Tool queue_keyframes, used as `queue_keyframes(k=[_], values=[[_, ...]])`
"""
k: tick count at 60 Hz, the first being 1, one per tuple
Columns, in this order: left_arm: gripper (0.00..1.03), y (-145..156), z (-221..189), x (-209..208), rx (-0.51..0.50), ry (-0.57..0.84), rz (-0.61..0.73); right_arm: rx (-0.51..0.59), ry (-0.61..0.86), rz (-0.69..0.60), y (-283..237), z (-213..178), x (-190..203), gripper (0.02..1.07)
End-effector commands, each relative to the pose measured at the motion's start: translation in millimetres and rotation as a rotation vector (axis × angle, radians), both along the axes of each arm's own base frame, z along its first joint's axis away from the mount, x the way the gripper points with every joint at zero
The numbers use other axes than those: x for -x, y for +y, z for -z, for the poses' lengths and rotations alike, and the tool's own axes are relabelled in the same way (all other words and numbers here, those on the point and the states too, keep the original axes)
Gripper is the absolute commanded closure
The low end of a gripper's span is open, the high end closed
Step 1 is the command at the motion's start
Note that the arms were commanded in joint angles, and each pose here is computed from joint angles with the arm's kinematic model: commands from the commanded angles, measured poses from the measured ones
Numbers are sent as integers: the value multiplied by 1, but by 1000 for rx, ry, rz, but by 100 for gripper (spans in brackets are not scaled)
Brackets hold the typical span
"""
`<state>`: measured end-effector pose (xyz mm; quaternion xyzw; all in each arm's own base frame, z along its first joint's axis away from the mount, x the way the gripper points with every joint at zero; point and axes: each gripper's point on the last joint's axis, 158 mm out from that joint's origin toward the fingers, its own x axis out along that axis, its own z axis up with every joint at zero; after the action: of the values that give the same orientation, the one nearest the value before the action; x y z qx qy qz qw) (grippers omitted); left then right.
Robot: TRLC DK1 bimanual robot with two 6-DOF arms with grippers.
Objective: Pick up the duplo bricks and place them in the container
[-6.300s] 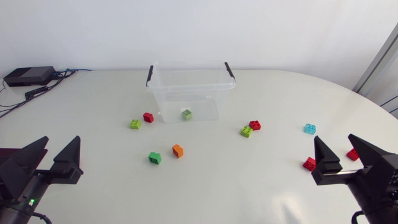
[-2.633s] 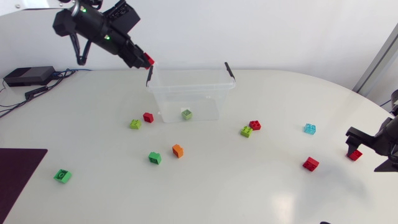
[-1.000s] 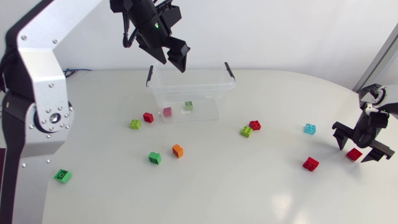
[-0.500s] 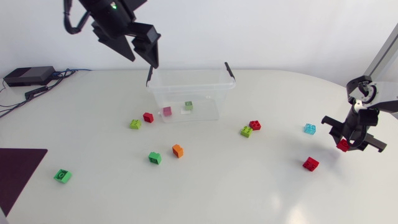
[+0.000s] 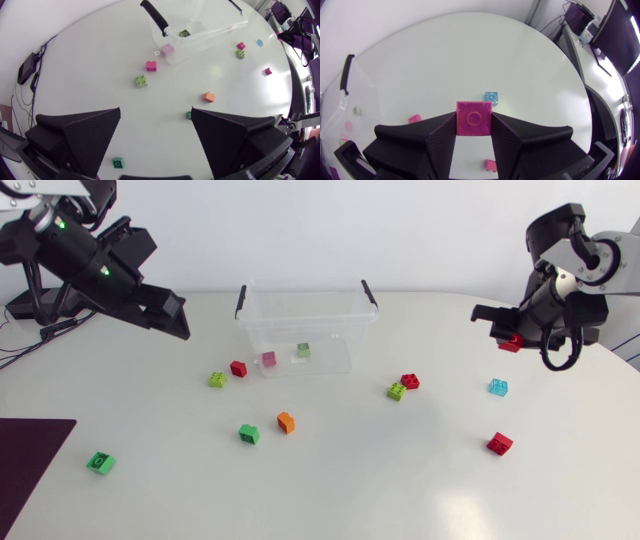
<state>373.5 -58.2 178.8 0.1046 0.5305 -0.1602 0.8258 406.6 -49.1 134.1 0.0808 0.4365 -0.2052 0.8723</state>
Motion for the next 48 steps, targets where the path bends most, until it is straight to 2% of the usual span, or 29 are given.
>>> queue_keyframes(k=[1,11,19,28,48], values=[[5,11,16,8,-12,-5,3,15,-35,-83,22,-24,-9,77],[6,34,59,-7,-13,-57,-48,8,-61,-239,85,-36,-23,77],[6,31,91,-21,-9,-107,-43,17,-90,-356,131,-47,-32,77],[6,22,128,-39,-3,-118,-28,27,-125,-426,158,-60,-45,77],[6,20,169,-78,16,-171,-61,35,-159,-537,216,-55,-68,77]])
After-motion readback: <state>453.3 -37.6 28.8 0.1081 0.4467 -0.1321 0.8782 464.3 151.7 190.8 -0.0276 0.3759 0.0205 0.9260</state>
